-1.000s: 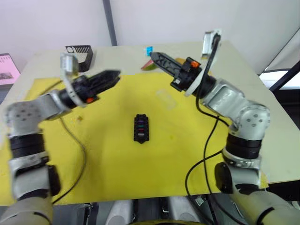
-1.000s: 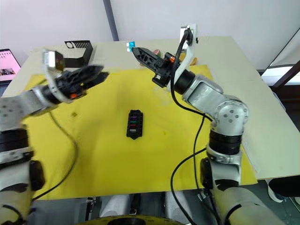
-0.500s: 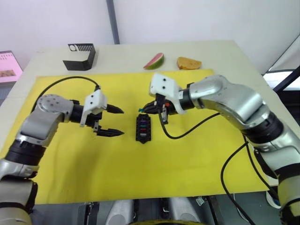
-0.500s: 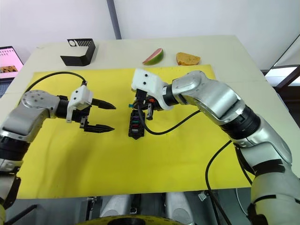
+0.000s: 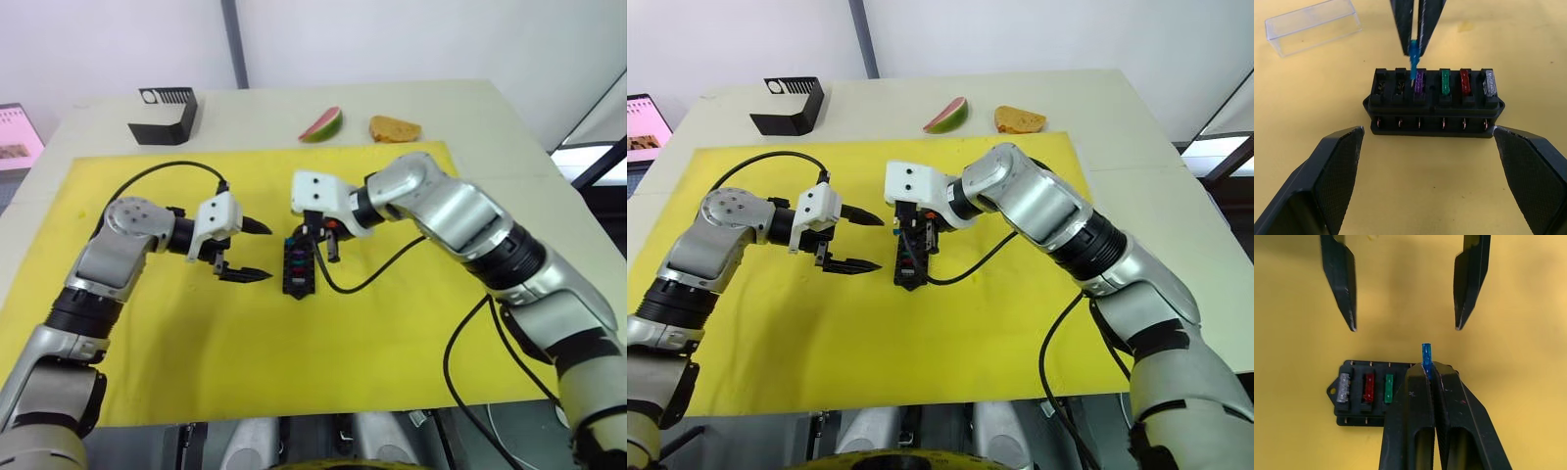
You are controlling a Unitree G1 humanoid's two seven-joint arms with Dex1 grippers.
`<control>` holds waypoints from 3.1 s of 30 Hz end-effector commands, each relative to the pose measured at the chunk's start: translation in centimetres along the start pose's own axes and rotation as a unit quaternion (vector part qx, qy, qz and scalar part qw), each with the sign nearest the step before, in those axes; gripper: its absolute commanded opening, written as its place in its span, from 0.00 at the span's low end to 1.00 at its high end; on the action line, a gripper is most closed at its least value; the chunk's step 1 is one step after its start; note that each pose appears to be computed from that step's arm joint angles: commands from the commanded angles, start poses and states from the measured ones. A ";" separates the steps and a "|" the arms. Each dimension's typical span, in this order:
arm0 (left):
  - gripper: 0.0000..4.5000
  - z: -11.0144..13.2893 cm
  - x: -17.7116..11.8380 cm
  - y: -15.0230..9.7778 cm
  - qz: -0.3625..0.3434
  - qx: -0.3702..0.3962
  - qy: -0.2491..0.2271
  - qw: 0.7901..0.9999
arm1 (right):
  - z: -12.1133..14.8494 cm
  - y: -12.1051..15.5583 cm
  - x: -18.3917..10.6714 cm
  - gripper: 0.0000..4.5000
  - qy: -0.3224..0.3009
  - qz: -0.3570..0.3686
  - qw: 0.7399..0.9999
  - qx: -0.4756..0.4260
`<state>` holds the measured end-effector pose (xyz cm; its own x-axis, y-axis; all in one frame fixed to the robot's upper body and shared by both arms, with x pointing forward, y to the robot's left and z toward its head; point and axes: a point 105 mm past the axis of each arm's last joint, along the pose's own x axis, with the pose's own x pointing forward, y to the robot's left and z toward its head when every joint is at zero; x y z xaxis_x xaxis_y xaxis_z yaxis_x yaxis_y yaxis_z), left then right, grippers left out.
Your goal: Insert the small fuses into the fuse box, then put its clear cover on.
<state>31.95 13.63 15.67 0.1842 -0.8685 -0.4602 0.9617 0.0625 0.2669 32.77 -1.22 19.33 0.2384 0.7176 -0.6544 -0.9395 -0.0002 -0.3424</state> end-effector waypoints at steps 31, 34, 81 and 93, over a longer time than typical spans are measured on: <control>0.98 1.2 -0.1 0.1 0.008 0.026 -0.020 0.999 | -1.1 -0.8 0.7 0.00 0.036 -0.010 0.999 -0.039; 0.98 1.2 0.0 0.1 0.008 0.027 -0.020 0.999 | -1.3 -0.8 0.7 0.00 0.040 -0.008 0.998 -0.040; 1.00 1.7 -0.4 0.2 0.016 0.018 -0.018 1.000 | -1.8 -0.7 0.4 0.01 -0.242 -0.064 0.964 0.095; 1.00 1.3 -0.3 0.2 0.017 0.016 -0.017 1.000 | -4.5 0.6 2.5 0.01 -0.155 -0.050 0.981 0.107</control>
<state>31.71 13.03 15.96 0.1860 -0.8778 -0.4414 0.9611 0.0692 0.2673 34.07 -2.66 14.58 0.2772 0.8935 -0.3532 -0.9549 0.2156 -0.2040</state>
